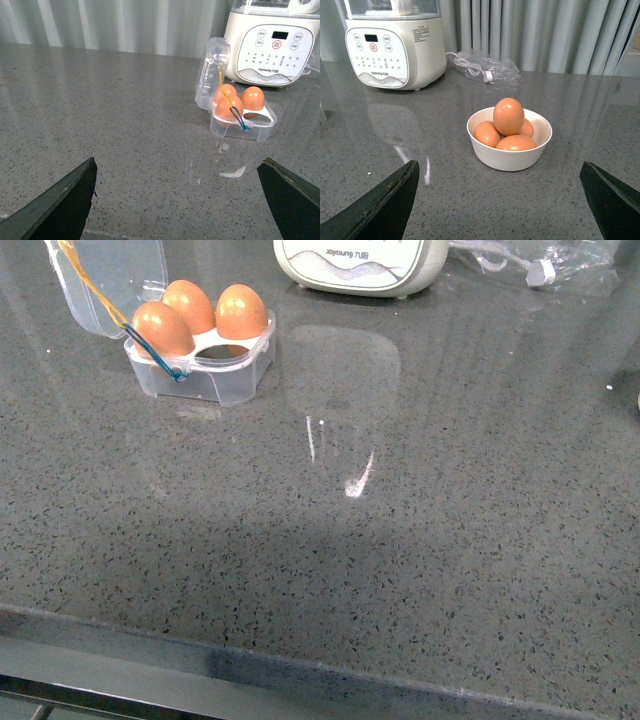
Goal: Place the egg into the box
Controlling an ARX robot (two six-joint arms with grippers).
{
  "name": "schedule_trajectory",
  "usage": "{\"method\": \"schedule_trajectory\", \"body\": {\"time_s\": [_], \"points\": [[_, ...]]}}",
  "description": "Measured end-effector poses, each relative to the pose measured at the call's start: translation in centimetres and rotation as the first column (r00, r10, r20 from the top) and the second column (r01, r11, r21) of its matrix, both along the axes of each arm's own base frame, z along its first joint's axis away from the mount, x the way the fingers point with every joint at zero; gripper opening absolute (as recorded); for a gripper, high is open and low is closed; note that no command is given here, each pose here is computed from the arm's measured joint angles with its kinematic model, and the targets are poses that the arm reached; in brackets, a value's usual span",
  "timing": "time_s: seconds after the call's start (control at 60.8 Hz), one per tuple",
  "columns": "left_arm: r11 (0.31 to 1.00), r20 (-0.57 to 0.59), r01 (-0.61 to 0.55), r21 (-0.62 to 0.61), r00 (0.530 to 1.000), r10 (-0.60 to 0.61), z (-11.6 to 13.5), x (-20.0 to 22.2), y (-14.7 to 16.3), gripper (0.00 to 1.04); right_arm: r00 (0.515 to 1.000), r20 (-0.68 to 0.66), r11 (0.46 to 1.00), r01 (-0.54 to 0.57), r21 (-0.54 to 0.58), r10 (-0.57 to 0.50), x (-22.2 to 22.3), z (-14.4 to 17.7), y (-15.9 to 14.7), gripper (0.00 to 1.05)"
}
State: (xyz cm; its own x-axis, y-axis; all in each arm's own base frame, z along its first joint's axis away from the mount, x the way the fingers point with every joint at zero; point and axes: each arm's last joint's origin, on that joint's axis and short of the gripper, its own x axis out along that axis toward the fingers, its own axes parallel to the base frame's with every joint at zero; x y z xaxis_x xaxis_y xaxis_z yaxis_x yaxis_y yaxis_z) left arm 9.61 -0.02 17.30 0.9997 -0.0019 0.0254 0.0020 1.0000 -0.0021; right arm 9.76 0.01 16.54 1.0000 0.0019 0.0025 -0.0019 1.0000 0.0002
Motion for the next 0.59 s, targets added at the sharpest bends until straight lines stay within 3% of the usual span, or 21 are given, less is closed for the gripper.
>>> {"method": "schedule_trajectory", "body": {"time_s": [0.593], "points": [[1.000,0.000,0.000,0.000,1.000,0.000,0.00,0.00,0.00,0.98,1.000,0.000,1.000,0.000,0.000,0.000,0.00,0.00,0.00,0.97]]}}
